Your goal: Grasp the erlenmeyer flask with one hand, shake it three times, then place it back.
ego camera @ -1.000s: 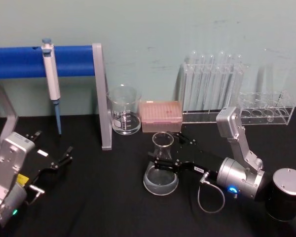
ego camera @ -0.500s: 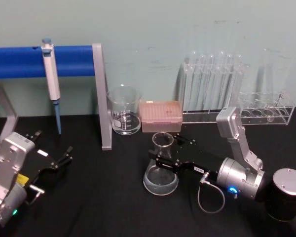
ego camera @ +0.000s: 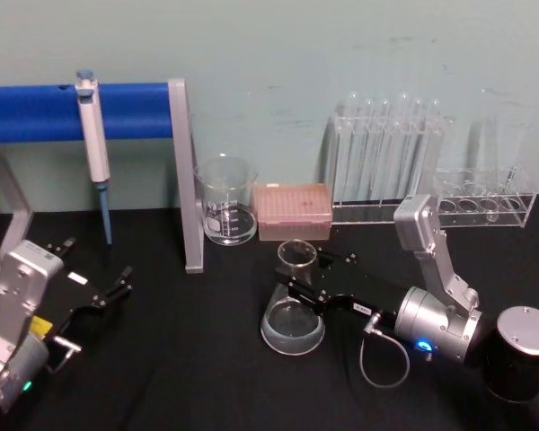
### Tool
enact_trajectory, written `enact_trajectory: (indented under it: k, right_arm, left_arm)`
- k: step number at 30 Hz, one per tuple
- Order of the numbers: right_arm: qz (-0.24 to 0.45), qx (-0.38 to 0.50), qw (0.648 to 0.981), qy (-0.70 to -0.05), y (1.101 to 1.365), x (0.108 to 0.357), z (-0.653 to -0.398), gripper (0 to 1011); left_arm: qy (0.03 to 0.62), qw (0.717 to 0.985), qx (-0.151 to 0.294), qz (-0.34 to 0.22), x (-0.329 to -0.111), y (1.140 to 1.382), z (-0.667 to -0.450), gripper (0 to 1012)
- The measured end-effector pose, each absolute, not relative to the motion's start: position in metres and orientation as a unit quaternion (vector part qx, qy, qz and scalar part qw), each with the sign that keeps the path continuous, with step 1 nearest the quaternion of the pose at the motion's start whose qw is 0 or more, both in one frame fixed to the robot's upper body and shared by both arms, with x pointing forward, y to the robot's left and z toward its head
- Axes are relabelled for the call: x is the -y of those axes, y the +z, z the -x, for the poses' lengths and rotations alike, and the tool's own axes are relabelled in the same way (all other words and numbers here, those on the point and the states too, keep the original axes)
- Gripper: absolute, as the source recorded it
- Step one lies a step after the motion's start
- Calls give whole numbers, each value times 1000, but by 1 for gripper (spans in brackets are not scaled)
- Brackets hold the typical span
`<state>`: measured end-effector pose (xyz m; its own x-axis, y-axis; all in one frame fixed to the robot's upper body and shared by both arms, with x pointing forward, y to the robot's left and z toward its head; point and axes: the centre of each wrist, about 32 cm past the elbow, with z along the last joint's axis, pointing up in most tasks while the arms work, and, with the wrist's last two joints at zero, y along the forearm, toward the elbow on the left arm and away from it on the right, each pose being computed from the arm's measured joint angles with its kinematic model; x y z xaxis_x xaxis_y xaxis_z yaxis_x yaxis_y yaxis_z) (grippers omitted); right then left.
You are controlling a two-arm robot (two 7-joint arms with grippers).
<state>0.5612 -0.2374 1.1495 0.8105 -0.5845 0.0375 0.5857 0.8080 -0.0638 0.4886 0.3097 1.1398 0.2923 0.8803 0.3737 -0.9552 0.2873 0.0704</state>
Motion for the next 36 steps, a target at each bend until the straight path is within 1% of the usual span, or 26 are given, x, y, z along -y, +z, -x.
enact_trajectory:
  k: [22, 32, 36]
  right_arm:
    - [36, 9, 950, -309, 1150, 237, -560, 449]
    - [16, 20, 947, -321, 1163, 237, -551, 449]
    - [2, 24, 942, -335, 1172, 238, -546, 449]
  left_arm:
    - [580, 791, 132, -141, -310, 1140, -489, 1001]
    - [580, 791, 132, -141, -310, 1140, -489, 1001]
    - [580, 791, 132, -141, -310, 1140, -489, 1001]
